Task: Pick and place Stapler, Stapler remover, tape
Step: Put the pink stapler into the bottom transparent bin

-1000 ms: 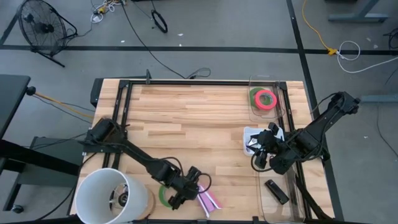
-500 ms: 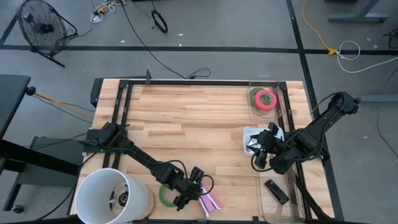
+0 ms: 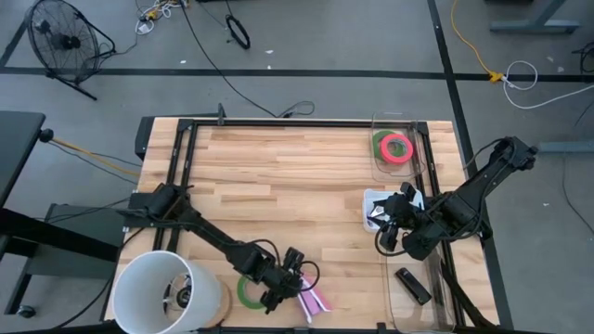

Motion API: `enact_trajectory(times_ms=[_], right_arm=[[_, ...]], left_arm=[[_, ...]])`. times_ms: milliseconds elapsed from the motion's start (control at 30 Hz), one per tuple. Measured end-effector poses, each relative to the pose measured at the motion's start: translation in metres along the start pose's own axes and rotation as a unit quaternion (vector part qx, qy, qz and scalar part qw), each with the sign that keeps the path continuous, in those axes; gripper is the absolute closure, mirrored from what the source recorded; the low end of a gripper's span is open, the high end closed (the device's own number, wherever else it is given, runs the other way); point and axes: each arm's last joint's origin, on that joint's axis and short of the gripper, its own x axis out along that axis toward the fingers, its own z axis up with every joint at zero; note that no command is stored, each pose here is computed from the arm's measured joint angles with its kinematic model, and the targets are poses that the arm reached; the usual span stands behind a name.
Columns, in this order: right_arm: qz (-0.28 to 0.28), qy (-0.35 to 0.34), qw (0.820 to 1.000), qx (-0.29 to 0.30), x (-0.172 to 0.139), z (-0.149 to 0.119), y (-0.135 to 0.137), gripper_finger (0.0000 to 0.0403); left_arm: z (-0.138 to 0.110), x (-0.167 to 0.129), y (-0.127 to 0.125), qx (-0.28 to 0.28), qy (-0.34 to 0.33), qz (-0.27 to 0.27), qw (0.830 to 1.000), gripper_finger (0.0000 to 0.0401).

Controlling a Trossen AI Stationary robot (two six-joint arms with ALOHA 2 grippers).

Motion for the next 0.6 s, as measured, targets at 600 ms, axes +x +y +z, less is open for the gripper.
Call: enact_trajectory(times_ms=[600], right_arm=[[0.004, -0.003, 1.000, 0.002, 0.0000, 0.0007, 0.0010, 0.0183]], left_arm=[[0.0002, 0.0005, 0.0048, -0.012, 0.001, 0.032, 0.999, 0.0105]])
